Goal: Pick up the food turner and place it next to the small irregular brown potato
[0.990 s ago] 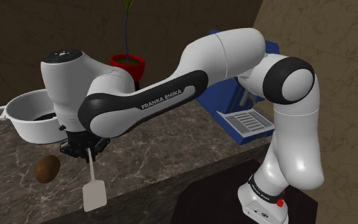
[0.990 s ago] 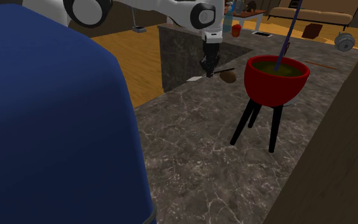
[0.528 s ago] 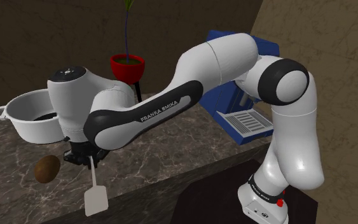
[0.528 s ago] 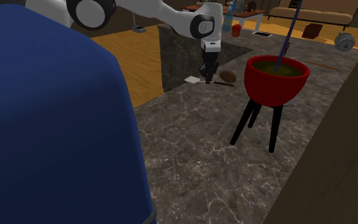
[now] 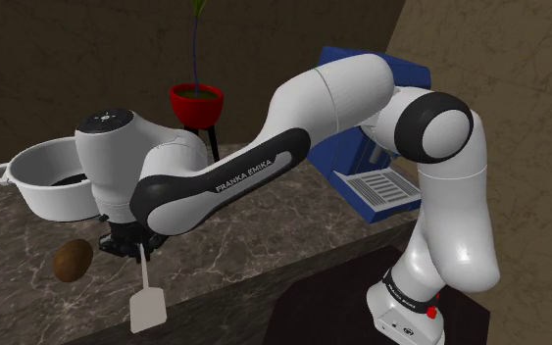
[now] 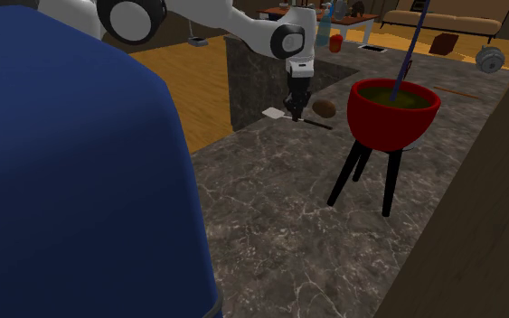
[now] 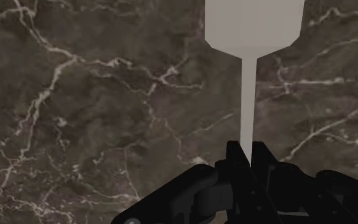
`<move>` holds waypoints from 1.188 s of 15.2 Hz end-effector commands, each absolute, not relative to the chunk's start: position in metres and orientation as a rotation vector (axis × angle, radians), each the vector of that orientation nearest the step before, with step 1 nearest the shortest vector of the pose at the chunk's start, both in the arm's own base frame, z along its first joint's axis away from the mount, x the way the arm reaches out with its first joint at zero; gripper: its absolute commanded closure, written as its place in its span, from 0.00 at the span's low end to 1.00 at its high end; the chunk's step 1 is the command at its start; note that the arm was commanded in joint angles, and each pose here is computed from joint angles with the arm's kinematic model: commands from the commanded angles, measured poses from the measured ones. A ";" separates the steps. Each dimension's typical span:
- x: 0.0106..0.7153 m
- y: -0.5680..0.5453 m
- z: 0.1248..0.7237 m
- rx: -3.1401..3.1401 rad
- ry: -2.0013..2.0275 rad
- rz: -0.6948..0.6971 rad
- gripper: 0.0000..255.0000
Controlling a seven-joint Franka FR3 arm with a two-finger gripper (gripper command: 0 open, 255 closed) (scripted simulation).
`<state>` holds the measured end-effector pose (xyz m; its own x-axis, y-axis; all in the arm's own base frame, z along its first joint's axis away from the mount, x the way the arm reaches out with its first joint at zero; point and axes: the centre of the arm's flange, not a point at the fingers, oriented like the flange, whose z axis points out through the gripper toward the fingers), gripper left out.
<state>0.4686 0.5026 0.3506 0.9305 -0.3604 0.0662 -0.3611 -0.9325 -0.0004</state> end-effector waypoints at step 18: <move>0.466 0.504 0.400 3.075 -0.575 0.102 0.00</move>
<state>0.4655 0.5038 0.4004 0.9305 -0.3603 0.0663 -0.3611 -0.9325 -0.0006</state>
